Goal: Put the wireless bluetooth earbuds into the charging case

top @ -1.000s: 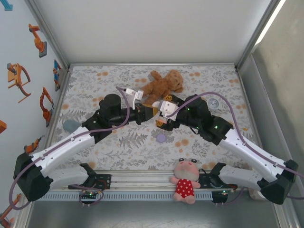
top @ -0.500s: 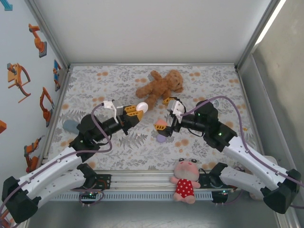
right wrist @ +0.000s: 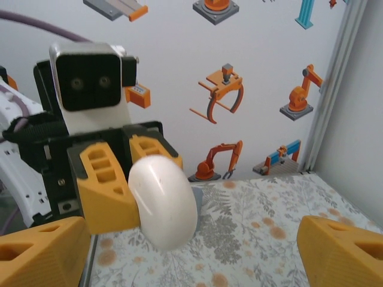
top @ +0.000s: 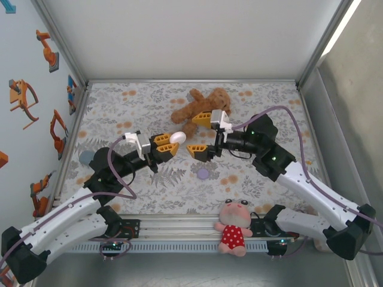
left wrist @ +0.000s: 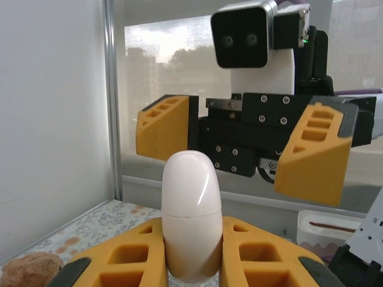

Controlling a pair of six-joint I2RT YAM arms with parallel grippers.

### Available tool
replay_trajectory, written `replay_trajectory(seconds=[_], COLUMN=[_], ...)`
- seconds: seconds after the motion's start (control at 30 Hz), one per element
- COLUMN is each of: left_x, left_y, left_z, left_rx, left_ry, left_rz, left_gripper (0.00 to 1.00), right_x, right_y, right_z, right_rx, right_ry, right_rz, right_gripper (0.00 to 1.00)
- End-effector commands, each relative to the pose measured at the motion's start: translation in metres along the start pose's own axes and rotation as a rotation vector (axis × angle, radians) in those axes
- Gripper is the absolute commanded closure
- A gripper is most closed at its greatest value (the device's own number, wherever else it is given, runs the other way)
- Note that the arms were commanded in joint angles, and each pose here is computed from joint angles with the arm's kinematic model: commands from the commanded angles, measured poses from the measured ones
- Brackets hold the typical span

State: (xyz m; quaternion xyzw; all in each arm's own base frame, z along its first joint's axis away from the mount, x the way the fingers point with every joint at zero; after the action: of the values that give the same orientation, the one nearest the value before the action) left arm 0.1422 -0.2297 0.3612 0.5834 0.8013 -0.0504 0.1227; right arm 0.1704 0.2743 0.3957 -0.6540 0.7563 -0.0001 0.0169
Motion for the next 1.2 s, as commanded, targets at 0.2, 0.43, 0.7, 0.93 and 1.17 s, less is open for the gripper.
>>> replay_trajectory(seconds=[0.2,0.43,0.7,0.93,1.17], left_x=[0.001,0.001,0.001,0.002,0.003], left_y=[-0.006,-0.006,-0.006,-0.006,-0.006], left_z=[-0.017,-0.018,-0.017,-0.016,-0.015], left_rx=[-0.059,-0.059,-0.058,-0.056,-0.056], left_ry=[-0.056,-0.055,-0.054,-0.047,-0.036], left_rz=[0.042,0.034,0.039,0.036,0.027], left_gripper=[0.9,0.9,0.9,0.9,0.9], right_x=[-0.012,-0.016,-0.018,-0.021,-0.02], right_y=[-0.006,-0.012,-0.023,-0.029,-0.028], right_z=[-0.021,-0.015,-0.018,-0.022,-0.031], right_rx=[-0.007,-0.017,-0.037,-0.034,-0.023], right_ry=[-0.04,-0.022,-0.017,-0.012,-0.022], right_rz=[-0.031,-0.009,0.057,0.08,0.082], right_gripper=[0.22,0.24,0.26,0.26,0.27])
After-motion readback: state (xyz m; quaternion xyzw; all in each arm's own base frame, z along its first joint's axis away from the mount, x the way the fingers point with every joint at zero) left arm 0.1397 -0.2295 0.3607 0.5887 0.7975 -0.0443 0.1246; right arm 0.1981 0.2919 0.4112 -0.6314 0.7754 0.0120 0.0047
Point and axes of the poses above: each hand's point on the last joint's axis, 136 mm out from that joint toward the fingers, its own x axis back along the fingers, its own y axis along the line the jaws close on, z = x × y, the point moved 4 cm from there along x, back along the fingers, and after that the axes turned 2 degrees about -x, right-handed, at the moved point
